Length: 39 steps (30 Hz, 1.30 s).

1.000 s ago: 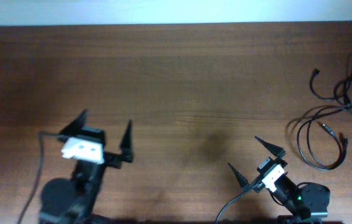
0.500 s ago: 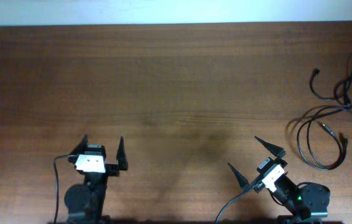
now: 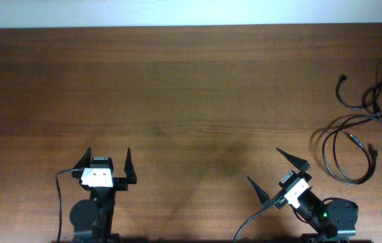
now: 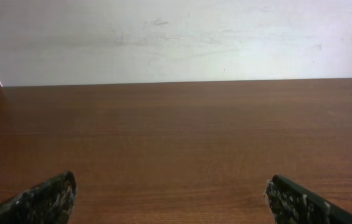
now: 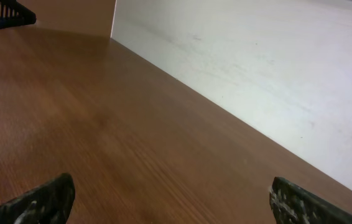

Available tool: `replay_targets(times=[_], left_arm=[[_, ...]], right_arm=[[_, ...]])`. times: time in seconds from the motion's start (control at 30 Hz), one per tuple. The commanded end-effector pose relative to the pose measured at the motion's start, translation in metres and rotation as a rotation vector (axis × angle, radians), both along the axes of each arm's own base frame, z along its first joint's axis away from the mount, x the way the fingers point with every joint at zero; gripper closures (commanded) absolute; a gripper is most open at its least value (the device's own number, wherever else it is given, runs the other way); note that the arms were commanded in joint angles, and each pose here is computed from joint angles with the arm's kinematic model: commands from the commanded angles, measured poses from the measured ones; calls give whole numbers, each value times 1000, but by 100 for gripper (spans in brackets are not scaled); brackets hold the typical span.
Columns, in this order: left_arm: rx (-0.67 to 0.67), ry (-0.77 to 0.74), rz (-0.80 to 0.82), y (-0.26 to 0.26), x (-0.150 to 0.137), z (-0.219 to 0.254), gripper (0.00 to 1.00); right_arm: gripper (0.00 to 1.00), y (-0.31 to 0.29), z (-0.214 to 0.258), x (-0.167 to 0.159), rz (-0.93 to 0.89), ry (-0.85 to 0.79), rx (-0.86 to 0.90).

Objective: Untangle cables

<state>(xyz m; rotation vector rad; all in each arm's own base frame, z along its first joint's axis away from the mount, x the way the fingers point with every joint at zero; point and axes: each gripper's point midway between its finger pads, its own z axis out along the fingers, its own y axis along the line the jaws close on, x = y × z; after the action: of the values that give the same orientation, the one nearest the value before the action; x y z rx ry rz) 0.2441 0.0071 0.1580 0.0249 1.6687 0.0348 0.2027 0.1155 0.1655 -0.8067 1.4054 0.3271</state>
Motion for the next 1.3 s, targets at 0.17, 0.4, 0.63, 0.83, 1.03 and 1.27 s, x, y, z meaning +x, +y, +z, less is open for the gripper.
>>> replay_targets(times=[0.17,0.4,0.63,0.83,1.03,1.27], left_arm=[[18,-1,18,4,0,-1,1],[18,-1,18,4,0,-1,1],[18,-1,18,4,0,-1,1],[18,-1,18,4,0,-1,1],[18,-1,18,4,0,-1,1],[17,-1,18,4,0,-1,1]], right_arm=[[1,-22,-1,17,-167,-6,-8],[1,-196,-1,23,-1230,45,380],[1,-192,-1,26,-1199,53,379],[1,-185,-1,29,-1158,59,362],[1,-185,-1,29,-1159,59,363],[1,-185,-1,29,-1159,59,363]])
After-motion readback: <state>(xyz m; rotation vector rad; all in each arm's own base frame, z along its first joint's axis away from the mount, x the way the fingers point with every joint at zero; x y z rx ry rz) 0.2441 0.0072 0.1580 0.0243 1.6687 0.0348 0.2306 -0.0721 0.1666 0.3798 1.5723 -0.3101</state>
